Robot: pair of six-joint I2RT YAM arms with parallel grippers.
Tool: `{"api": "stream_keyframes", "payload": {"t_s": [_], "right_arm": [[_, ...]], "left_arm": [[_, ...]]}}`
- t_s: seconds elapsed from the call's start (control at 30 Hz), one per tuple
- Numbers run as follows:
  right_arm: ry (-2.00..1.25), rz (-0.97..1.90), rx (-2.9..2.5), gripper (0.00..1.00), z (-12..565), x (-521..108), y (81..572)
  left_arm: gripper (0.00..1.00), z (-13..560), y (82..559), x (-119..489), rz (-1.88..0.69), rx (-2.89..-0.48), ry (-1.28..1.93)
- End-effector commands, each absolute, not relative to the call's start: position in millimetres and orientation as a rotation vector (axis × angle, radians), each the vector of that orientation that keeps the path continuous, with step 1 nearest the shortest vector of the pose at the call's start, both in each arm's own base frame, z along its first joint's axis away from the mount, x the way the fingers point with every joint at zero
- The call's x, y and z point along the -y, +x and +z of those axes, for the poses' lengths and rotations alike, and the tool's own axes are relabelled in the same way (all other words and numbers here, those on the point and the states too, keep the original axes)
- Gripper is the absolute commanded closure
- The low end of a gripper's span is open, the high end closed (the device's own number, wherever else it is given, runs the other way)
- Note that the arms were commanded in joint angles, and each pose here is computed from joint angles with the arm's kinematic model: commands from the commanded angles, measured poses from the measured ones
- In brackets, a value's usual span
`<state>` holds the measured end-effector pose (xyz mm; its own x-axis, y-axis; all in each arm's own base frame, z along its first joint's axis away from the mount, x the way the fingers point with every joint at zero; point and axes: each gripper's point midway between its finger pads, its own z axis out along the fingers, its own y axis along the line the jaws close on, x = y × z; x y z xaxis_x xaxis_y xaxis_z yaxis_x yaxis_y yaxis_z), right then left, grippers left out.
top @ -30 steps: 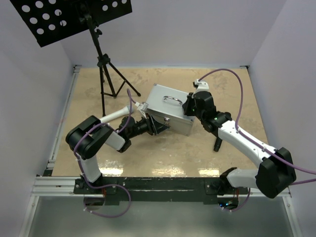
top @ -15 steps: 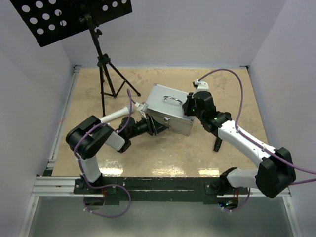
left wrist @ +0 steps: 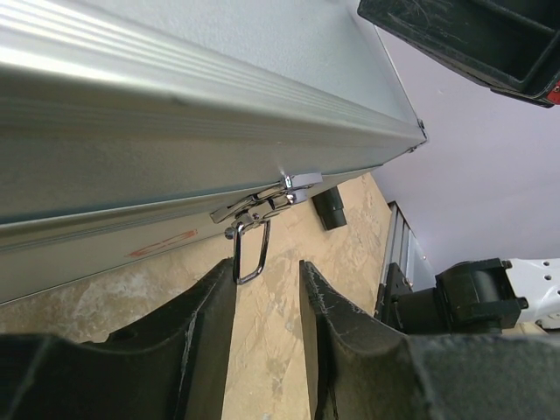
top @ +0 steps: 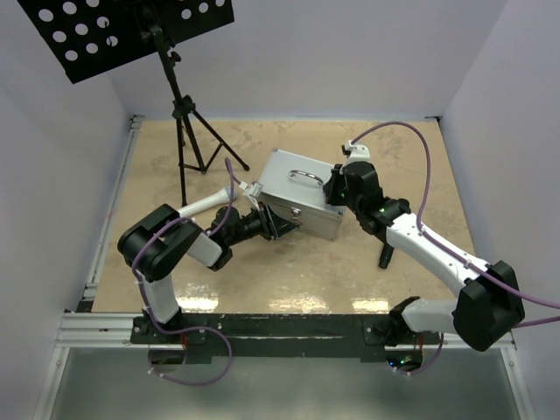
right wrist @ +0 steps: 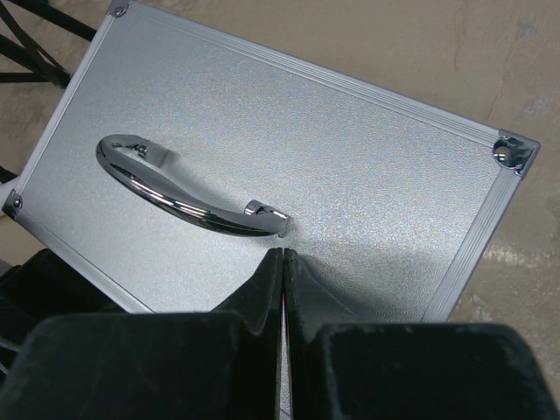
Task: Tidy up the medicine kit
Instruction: Close the medicine box at the center of the board.
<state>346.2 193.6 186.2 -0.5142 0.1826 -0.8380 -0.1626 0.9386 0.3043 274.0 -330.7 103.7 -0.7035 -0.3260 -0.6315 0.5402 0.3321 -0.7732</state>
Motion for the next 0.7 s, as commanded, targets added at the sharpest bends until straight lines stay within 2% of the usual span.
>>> {"api": "stream_keyframes", "payload": {"t_s": [0.0, 0.67], "right_arm": [[0.011, 0.417, -2.037, 1.00, 192.4, -193.6, 351.1], [0.010, 0.416, -2.035, 1.00, 192.4, -193.3, 350.7]], "left_arm": [[0.62, 243.4, 268.0, 321.4, -1.545, -1.136, 0.330], [0.80, 244.3, 270.0, 324.4, -1.560, -1.134, 0.330]]}}
